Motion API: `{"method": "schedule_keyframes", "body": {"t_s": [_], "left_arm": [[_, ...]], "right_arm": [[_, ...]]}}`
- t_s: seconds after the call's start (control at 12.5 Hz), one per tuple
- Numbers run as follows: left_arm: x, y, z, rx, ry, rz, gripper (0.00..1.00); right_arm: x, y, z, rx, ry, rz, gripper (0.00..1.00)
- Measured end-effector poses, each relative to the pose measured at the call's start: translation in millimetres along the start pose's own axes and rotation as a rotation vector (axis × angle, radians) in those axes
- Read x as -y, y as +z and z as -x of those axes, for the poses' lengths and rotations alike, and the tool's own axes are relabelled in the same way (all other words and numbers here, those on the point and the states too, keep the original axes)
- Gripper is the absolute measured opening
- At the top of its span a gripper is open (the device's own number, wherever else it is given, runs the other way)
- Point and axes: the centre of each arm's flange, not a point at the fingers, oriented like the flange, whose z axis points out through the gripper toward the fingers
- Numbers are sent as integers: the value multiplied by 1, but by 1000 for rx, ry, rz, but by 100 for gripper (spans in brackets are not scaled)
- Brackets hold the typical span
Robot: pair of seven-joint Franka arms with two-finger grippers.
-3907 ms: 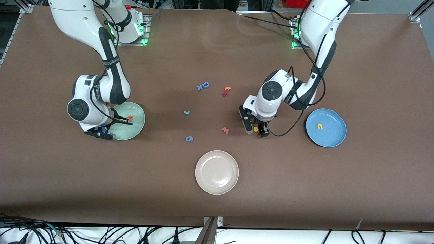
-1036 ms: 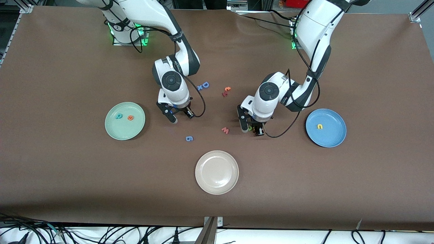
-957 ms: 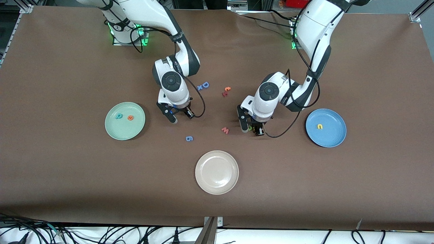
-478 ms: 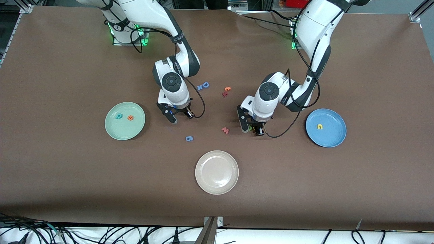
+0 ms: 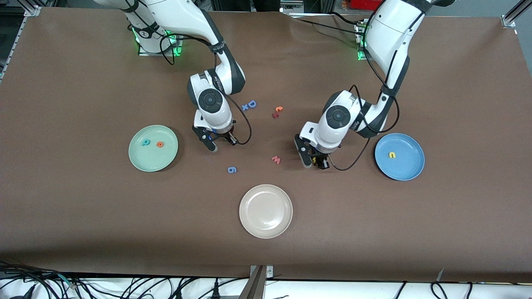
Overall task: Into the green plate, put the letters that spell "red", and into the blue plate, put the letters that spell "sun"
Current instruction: 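Carry the yellow 2 to the blue plate while the right gripper grasps the l, then place the teal l on the green plate while the left gripper releases the 2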
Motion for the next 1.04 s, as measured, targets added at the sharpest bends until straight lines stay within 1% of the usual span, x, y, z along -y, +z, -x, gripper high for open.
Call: {"method": "schedule_keyframes", "body": {"t_s": [0.16,0.32,0.4,0.56,0.72,0.8,0.88,1.04], "left_arm": [[23,-7,20,30,-50,-2,28],[53,-25,52,83,-119,11,28],[69,-38,70,112,-156,19,28],[100,-66,112,160,-236,28,28],[125,-77,158,202,-313,33,28],[134,-75,182,223,-352,43,28],[139,-69,206,243,-388,61,28],[138,-47,245,281,-443,105,28]], "right_arm": [[0,0,0,0,-9,0,18],[0,0,0,1,-19,2,18],[0,-1,-1,3,-32,10,18],[3,-16,-17,13,-71,52,18],[6,-54,-56,32,-135,111,18],[4,-73,-79,39,-171,127,18],[0,-88,-101,39,-210,133,18],[-14,-98,-146,32,-305,141,18]]}}
